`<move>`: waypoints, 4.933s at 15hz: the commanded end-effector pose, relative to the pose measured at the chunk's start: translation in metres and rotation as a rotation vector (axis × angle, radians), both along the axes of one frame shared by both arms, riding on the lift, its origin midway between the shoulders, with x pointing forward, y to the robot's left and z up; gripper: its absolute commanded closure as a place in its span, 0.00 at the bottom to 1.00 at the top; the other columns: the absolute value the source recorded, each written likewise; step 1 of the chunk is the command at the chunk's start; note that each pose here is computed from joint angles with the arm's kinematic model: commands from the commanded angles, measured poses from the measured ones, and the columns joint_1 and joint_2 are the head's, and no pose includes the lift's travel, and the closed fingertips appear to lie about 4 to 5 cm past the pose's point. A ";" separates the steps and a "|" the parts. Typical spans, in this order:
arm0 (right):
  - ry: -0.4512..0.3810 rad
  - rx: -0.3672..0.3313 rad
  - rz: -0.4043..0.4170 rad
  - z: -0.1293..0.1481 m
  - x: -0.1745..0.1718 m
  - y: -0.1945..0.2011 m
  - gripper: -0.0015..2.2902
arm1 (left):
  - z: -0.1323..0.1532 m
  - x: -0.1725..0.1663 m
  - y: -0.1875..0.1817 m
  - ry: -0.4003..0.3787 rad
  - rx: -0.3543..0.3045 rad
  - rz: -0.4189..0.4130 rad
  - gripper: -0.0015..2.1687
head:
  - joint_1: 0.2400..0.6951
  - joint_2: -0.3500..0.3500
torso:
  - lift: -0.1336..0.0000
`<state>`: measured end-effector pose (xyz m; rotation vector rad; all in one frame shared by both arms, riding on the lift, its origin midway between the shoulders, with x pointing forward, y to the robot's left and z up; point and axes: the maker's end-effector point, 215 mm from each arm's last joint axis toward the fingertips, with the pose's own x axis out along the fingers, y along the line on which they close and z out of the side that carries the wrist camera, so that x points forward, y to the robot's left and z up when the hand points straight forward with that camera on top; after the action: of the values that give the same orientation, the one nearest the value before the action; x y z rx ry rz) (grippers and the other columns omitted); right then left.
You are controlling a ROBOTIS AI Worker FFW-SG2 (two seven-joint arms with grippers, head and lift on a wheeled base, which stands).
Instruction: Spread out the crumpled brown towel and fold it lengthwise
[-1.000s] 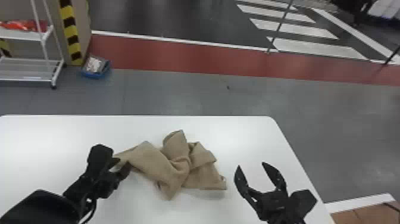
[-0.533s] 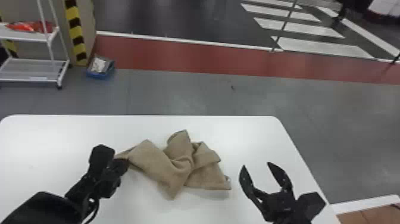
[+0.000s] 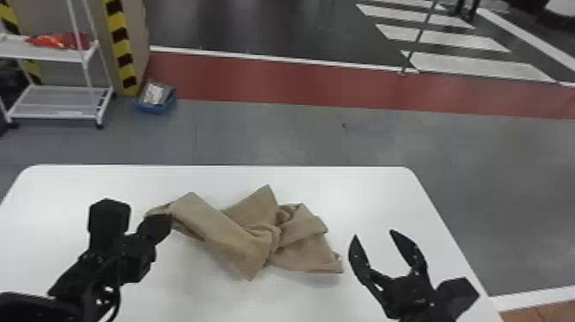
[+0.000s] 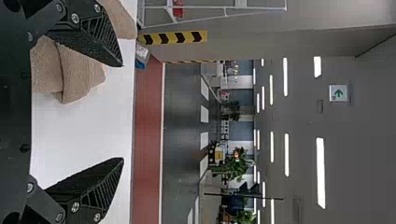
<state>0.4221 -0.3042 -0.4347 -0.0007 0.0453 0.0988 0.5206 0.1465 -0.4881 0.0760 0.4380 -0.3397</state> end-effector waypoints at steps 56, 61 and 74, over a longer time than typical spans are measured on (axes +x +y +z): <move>0.363 0.307 -0.061 0.054 0.125 -0.111 0.85 | 0.132 -0.020 0.125 -0.058 -0.115 0.124 0.85 | 1.00 0.24 | 1.00; 0.186 0.301 0.006 0.090 0.165 -0.091 0.85 | 0.172 0.038 0.114 -0.322 -0.190 0.069 0.85 | 1.00 0.30 | 1.00; 0.168 0.301 -0.101 -0.036 -0.005 -0.152 0.85 | 0.022 -0.059 0.221 0.012 0.116 0.278 0.02 | 1.00 0.36 | 1.00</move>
<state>0.4223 -0.4533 -0.4665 0.3055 0.1969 0.0135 0.4727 0.3734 -0.4651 0.1691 0.4305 -0.0289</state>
